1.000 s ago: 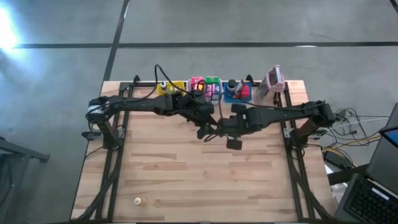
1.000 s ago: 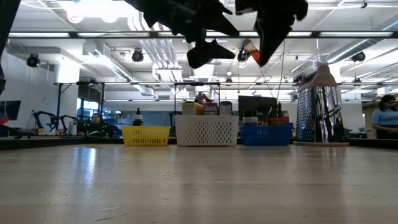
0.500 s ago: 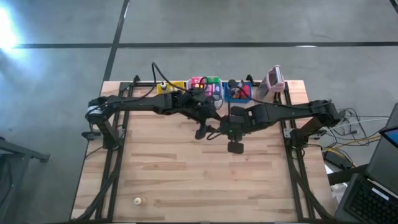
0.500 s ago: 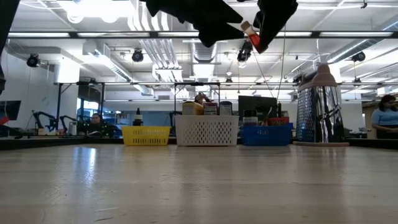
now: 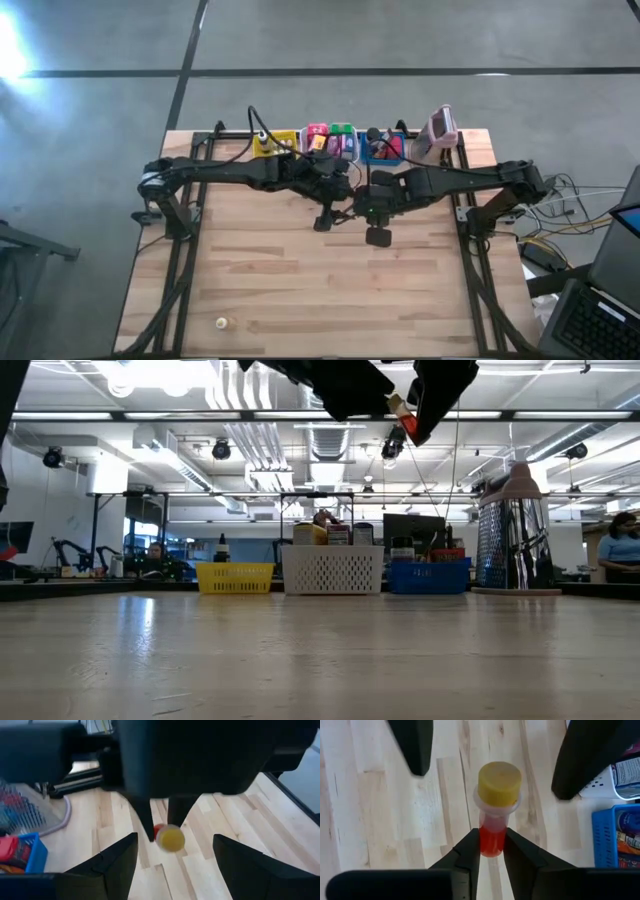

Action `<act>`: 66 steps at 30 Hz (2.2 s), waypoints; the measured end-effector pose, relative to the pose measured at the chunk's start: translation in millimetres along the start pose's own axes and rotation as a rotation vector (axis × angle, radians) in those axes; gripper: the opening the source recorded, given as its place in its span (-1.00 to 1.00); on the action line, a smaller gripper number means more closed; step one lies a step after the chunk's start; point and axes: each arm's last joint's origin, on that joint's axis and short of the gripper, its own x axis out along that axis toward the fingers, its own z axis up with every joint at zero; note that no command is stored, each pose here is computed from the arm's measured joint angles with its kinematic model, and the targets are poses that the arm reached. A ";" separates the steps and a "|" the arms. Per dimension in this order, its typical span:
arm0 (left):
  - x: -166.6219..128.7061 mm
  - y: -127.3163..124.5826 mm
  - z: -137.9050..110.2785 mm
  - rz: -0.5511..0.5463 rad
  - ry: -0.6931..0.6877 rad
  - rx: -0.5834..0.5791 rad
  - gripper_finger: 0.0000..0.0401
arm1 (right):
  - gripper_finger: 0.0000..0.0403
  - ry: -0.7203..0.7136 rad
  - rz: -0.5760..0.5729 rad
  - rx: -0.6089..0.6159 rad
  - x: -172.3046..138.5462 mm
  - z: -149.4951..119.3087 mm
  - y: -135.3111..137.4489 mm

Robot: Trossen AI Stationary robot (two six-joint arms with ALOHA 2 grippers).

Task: Pick & Place Kitchen Items
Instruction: Put the yellow food coloring bottle into the yellow basket

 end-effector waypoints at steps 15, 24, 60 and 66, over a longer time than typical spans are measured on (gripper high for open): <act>3.6 -2.2 2.0 0.002 -0.007 0.022 0.25 | -0.58 -0.011 0.000 0.003 0.1 1.0 0.1; 3.6 -2.4 2.3 0.002 -0.010 0.022 -0.08 | -0.67 -0.013 0.000 0.001 0.1 1.3 0.2; 4.9 -1.6 0.2 0.036 -0.001 0.010 -0.53 | -0.68 -0.018 0.001 0.000 0.3 1.8 0.4; 4.5 -1.6 -1.4 0.033 0.016 -0.003 -0.54 | -0.54 -0.025 -0.008 0.026 0.7 2.3 0.6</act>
